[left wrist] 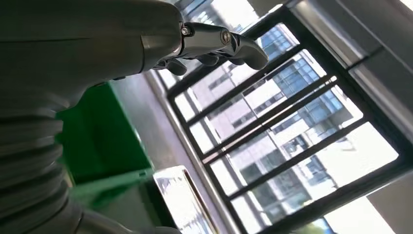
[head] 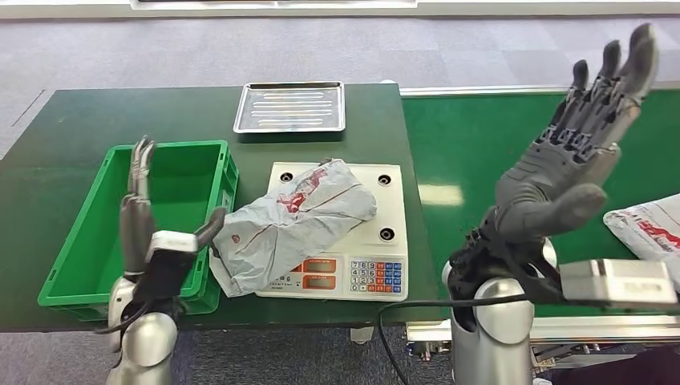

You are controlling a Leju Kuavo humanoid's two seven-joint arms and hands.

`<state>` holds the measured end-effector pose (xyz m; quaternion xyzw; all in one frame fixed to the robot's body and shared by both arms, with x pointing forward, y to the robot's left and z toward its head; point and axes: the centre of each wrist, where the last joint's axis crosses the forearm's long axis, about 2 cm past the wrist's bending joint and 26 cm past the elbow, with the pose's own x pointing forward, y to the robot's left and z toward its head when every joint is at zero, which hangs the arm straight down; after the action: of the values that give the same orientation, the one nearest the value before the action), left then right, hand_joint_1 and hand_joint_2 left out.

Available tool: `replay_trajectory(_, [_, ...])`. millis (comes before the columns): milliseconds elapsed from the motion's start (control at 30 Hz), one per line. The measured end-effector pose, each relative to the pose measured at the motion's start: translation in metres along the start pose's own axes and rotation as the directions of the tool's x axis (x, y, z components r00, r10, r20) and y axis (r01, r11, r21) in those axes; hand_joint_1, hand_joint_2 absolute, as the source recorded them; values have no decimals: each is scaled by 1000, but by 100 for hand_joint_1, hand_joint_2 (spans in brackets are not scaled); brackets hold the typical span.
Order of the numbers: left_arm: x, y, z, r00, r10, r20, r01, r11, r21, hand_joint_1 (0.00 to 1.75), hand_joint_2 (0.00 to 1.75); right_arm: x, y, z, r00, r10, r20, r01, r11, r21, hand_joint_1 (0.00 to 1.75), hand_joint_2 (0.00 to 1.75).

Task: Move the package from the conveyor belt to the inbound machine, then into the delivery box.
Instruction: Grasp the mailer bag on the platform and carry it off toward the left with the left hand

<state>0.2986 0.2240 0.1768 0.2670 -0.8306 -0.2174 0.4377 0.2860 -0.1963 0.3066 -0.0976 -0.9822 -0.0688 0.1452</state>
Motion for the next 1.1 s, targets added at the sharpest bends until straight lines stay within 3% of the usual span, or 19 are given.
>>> replay_trajectory(133, [16,-30,-63,901,-416,120,433,866,-250,0,175,8,-4,3,1000,-7,-8,7,999,35,0,0])
replay_trajectory(200, [19,-48,-86,844,-500,197,537,790,-297,0,175,8,-3,3,1000,-14,-17,15,999,49,0,0])
replay_trajectory(300, [16,-67,-102,800,-536,271,600,724,-341,0,175,8,-2,3,1000,-16,-20,17,998,53,0,0])
replay_trajectory(500, [-3,-92,-102,728,-581,363,679,537,-501,0,175,7,-2,4,999,-16,-28,18,997,69,0,0])
replay_trajectory(633, [-15,-101,-94,713,-585,387,685,461,-565,0,175,7,-1,5,999,-11,-33,14,997,71,0,0])
replay_trajectory(1100, [-26,-104,-90,695,-592,409,689,386,-613,0,175,5,-1,6,999,-9,-40,12,997,72,0,0])
